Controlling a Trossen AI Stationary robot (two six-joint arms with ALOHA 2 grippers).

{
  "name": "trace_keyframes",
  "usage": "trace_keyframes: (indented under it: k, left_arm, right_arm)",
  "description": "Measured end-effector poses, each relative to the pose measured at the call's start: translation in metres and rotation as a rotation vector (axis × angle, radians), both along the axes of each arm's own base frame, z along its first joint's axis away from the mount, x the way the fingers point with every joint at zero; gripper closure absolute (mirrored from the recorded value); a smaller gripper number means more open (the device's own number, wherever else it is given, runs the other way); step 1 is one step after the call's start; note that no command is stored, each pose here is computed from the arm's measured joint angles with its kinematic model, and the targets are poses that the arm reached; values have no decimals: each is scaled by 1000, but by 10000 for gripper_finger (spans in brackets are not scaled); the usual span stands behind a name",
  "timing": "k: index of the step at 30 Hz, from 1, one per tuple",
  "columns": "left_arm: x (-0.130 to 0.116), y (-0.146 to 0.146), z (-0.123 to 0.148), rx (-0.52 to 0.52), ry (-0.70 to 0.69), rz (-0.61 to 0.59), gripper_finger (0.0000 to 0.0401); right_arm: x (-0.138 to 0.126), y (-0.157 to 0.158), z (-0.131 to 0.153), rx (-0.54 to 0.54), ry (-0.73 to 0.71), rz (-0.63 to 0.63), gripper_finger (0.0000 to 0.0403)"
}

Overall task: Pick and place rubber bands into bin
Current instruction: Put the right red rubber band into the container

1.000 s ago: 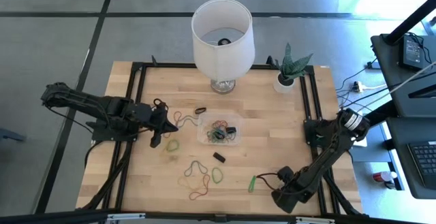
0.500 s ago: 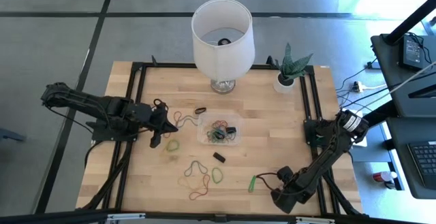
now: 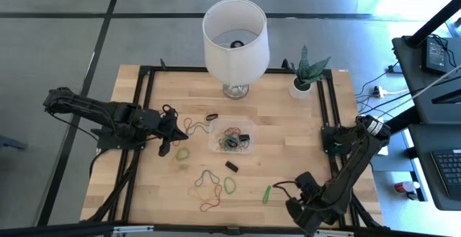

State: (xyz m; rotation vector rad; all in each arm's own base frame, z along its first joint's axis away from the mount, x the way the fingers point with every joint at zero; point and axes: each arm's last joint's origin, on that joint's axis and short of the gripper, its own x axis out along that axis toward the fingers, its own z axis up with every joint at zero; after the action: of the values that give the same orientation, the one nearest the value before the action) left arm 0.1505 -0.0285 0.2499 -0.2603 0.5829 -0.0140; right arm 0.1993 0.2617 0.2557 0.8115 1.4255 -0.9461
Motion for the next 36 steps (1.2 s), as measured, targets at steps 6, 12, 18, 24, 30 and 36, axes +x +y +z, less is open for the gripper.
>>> trace_keyframes:
  k: [6, 12, 18, 24, 30, 36]
  left_arm:
    - [0, 0, 0, 0, 0, 0, 398]
    - [0, 0, 0, 12, -5, -6, 399]
    - [0, 0, 1, 14, -8, -6, 400]
    - [0, 0, 1, 14, -8, -6, 399]
    - [0, 0, 1, 14, -8, -7, 398]
    - [0, 0, 0, 13, -8, -7, 400]
  right_arm:
    - [23, -25, 43, -148, -132, 14, 401]
    - [73, -74, 61, -294, -283, 137, 402]
    - [124, -139, 66, -371, -343, 266, 403]
    - [179, -198, 63, -447, -482, 451, 403]
    - [223, -238, 35, -432, -531, 652, 403]
    - [243, -248, -32, -254, -345, 845, 403]
